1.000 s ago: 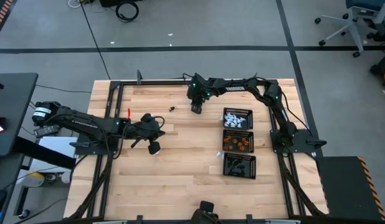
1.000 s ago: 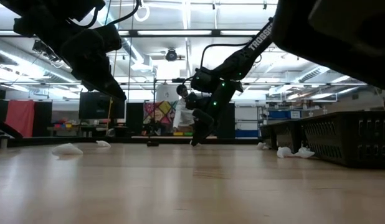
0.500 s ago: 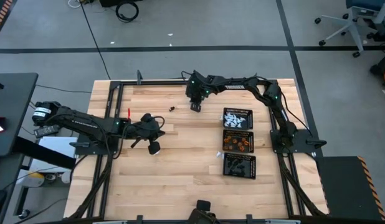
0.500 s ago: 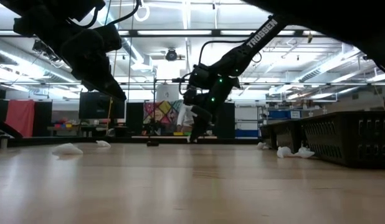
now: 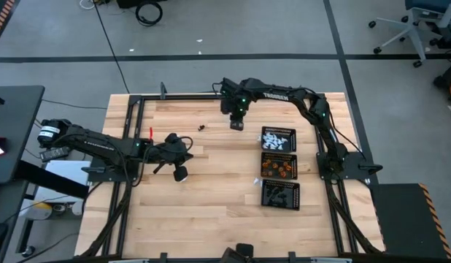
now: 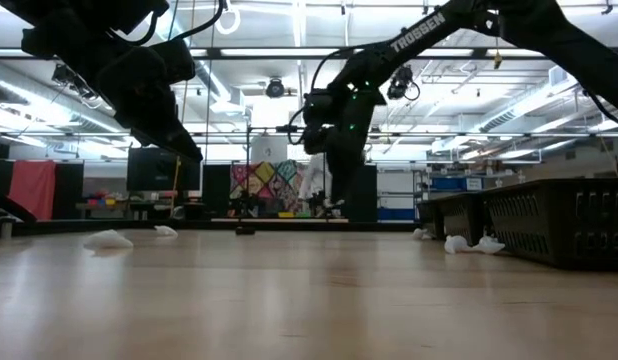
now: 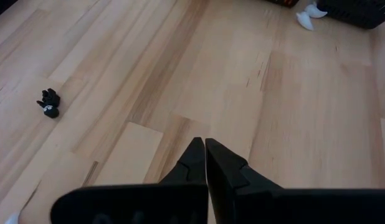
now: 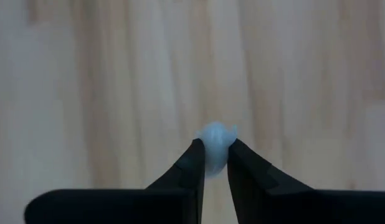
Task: Sort Halloween decoration
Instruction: Put the white ghost toy into the top black bin, then put the black ghost toy into the bottom black bin
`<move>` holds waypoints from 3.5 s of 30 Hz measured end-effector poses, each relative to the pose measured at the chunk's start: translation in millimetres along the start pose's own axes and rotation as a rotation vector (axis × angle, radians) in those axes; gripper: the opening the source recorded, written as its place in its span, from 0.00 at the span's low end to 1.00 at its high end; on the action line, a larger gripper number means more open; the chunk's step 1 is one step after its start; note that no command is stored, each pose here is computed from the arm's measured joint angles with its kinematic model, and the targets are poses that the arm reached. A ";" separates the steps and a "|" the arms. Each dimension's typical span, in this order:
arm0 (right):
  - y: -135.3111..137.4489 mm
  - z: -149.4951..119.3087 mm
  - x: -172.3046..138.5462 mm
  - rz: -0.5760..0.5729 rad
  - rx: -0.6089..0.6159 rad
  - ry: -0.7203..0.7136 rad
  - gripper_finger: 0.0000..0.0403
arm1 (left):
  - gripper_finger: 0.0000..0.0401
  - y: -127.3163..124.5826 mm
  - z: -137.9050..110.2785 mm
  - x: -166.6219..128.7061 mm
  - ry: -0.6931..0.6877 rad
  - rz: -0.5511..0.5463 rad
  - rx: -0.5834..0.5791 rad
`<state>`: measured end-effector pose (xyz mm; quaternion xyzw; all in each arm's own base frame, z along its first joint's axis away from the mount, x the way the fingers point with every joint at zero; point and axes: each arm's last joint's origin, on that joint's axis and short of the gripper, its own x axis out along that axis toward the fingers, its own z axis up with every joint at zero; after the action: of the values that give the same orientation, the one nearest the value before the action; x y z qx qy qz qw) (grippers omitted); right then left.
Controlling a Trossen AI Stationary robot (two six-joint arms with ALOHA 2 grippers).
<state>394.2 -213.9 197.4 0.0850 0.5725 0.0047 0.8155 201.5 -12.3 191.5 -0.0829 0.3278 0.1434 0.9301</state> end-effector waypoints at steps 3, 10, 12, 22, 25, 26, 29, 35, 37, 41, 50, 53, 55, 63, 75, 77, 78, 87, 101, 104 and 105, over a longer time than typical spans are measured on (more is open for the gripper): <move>5.9 -4.9 -11.2 0.041 0.017 0.101 0.15 | 0.00 0.0 0.0 0.0 0.000 0.000 0.000; 17.4 -20.5 -28.4 0.144 0.080 0.307 0.15 | 0.00 0.0 0.0 0.0 0.000 0.000 0.000; 20.2 -26.1 -30.9 0.168 0.099 0.371 0.16 | 0.00 0.0 -0.1 0.0 0.001 0.000 0.000; 24.3 -33.1 -35.7 0.188 0.176 0.458 0.16 | 0.00 0.1 -0.4 0.0 0.004 0.001 0.001; 24.3 -35.0 -34.3 0.175 0.203 0.474 0.16 | 0.00 -0.6 -0.7 -0.1 0.008 -0.009 -0.005; 24.3 -36.2 -33.0 0.174 0.213 0.481 0.16 | 0.00 -0.7 -0.8 -0.1 0.010 -0.014 -0.008; 24.9 -41.9 -34.6 0.179 0.236 0.493 0.16 | 0.00 -1.0 -0.9 -0.2 0.014 -0.025 -0.010; 32.1 -58.8 -38.9 0.185 0.266 0.535 0.16 | 0.00 -1.0 -0.9 -0.1 0.014 -0.026 -0.006; 34.0 -66.8 -39.2 0.174 0.271 0.562 0.16 | 0.00 -1.1 -1.0 -0.2 0.014 -0.026 0.001; 34.1 -83.0 -31.1 0.183 0.293 0.628 0.16 | 0.00 -1.0 -0.9 -0.1 0.014 -0.025 0.004; 32.1 -108.3 -5.1 0.157 0.325 0.705 0.16 | 0.00 -1.0 -0.9 -0.1 0.014 -0.026 0.004; 31.6 -111.8 0.1 0.151 0.336 0.702 0.17 | 0.00 -1.0 -0.9 -0.1 0.014 -0.026 0.004; 31.4 -112.9 2.1 0.147 0.334 0.698 0.19 | 0.00 -1.0 -0.9 -0.1 0.014 -0.026 0.003; 33.0 -114.8 -0.6 0.157 0.346 0.734 0.29 | 0.00 -1.0 -0.9 -0.1 0.014 -0.026 0.003; 62.6 -49.1 -42.0 -0.113 0.179 0.569 0.29 | 0.00 -0.7 -0.7 -0.1 0.012 -0.023 0.029; 69.8 -35.5 -45.4 -0.144 0.164 0.481 0.29 | 0.00 -0.4 -0.6 0.0 0.009 -0.013 0.027; 73.1 -30.4 -46.0 -0.147 0.169 0.443 0.29 | 0.00 -0.4 -0.6 0.0 0.009 -0.012 0.027; 91.9 22.0 -30.1 -0.008 0.194 -0.081 0.31 | 0.15 7.9 1.4 2.0 0.003 0.039 -0.062; 80.9 46.2 3.9 -0.073 0.262 -0.512 0.50 | 0.18 -26.2 17.0 -8.7 -0.195 -0.248 -0.038; 78.9 59.0 10.5 -0.069 0.263 -0.546 0.49 | 0.17 -28.9 20.5 -11.3 -0.235 -0.272 -0.045; 76.9 60.5 15.0 -0.069 0.271 -0.532 0.49 | 0.17 -28.7 20.8 -12.1 -0.238 -0.273 -0.047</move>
<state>462.8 -144.6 214.5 0.1719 0.3366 -0.1218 0.9178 213.9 -36.8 217.0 -0.1308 0.1978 0.0320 0.9709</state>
